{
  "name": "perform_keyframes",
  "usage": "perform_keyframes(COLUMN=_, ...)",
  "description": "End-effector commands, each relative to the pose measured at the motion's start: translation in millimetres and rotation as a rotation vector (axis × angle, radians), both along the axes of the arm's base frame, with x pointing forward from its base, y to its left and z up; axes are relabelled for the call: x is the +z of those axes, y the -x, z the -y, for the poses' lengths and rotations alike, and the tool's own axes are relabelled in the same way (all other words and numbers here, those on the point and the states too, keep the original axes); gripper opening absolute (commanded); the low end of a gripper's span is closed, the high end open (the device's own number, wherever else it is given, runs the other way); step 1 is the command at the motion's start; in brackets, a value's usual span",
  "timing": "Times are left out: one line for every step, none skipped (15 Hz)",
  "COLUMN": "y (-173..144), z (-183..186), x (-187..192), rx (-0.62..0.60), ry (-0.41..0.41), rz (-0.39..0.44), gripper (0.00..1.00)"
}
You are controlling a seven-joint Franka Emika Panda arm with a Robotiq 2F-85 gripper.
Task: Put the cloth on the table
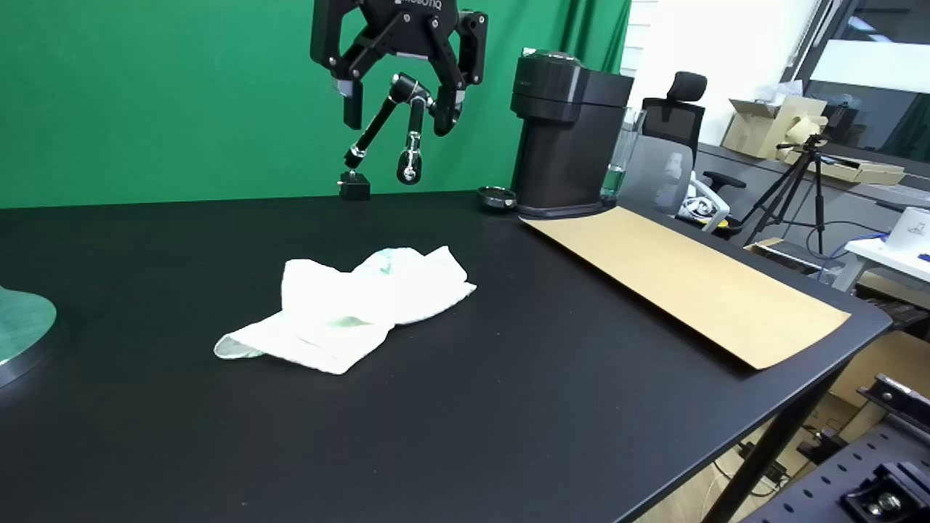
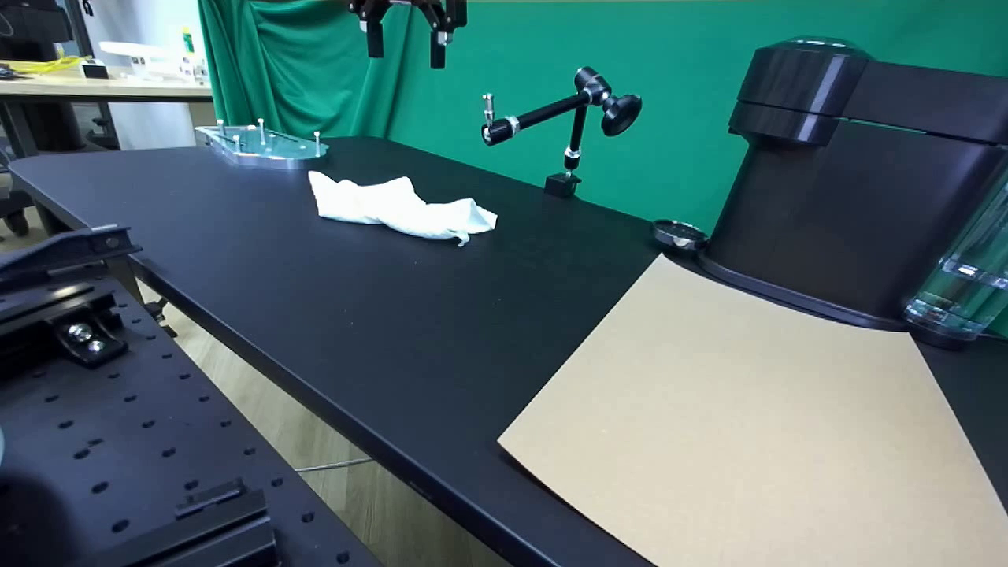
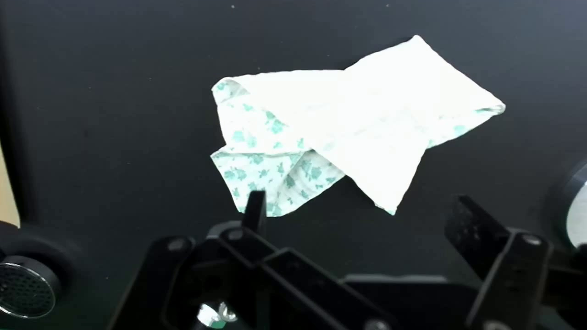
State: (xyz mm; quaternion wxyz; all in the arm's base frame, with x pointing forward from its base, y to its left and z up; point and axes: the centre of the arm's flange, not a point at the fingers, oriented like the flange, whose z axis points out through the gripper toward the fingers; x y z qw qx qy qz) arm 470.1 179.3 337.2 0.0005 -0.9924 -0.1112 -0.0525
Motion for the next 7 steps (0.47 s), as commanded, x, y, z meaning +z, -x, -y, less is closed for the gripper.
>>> perform_keyframes(y=10, z=11, x=-14, rx=-0.002, ry=0.069, rz=0.025, gripper=1.0)
perform_keyframes(y=12, z=13, x=-19, rx=0.002, ry=0.075, rz=0.027, gripper=1.0)
perform_keyframes(y=14, z=17, x=-25, rx=-0.001, ry=0.08, rz=0.026, gripper=1.0)
perform_keyframes(y=16, z=19, x=-29, rx=0.0, ry=0.083, rz=0.028, gripper=1.0)
perform_keyframes(y=17, z=22, x=-34, rx=-0.001, ry=0.083, rz=0.025, gripper=1.0)
perform_keyframes(y=18, z=24, x=-38, rx=-0.002, ry=0.084, rz=0.021, gripper=1.0)
perform_keyframes(y=19, z=26, x=-42, rx=-0.012, ry=0.085, rz=0.001, gripper=1.0)
